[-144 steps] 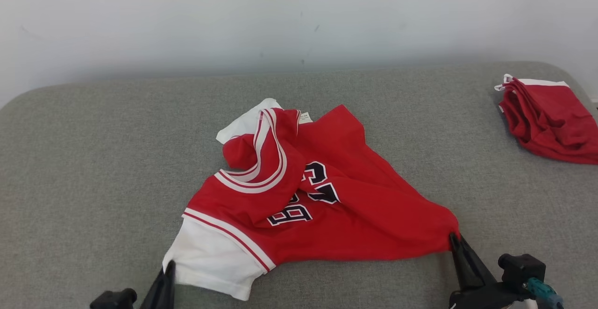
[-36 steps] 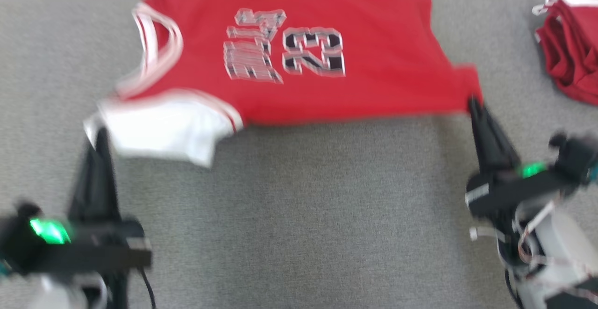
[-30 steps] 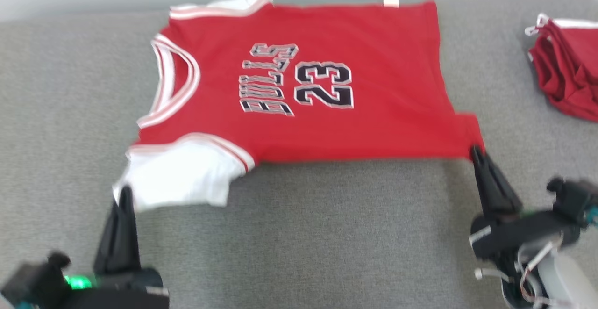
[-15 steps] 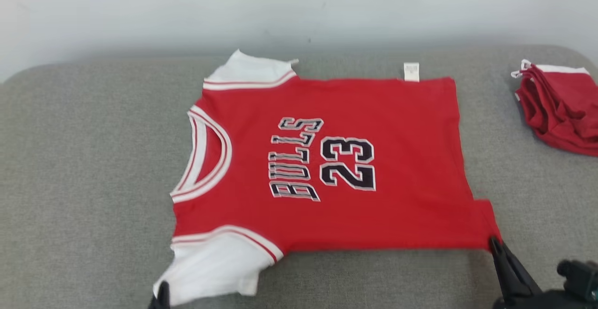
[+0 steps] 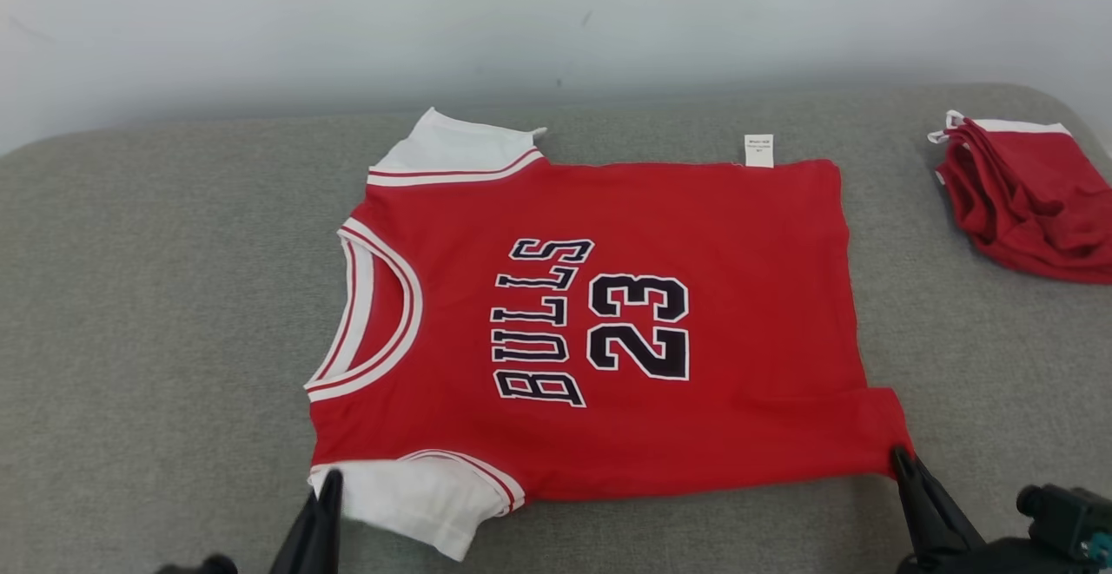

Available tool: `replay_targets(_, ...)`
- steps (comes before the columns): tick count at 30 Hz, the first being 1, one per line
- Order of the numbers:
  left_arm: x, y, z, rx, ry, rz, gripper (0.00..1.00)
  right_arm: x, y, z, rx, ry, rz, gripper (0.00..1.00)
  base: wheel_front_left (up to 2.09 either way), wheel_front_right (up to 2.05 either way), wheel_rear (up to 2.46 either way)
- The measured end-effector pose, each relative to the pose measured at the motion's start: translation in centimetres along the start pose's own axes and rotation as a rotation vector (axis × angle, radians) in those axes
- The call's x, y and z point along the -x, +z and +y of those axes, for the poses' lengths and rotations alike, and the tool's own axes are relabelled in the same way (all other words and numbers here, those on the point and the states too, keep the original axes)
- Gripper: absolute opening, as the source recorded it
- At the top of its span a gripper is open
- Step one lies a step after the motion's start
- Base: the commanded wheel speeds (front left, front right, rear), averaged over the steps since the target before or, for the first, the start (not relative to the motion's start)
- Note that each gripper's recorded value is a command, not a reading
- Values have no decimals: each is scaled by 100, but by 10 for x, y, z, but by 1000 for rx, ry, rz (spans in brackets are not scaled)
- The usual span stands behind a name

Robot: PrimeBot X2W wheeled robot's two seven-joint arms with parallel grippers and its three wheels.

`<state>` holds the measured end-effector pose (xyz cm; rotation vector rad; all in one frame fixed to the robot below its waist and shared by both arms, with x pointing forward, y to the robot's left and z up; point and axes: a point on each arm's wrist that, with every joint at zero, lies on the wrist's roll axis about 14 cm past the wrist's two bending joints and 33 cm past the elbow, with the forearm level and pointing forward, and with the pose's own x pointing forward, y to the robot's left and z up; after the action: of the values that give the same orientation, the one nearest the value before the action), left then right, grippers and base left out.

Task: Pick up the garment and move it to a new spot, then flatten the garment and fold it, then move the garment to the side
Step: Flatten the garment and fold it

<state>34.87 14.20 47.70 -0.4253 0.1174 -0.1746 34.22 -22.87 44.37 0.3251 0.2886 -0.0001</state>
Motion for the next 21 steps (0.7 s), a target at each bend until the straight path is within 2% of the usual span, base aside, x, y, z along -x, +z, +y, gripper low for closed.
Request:
replay_targets(10, -65, 33, -18, -139, -171, -11, 0, -28, 12, 9, -33, 25, 12, 0, 0, 0, 0)
replay_targets(21, -137, 46, -14, -225, -227, 17, 0, -76, 34, 6, -51, 27, 5, 0, 0, 0, 0)
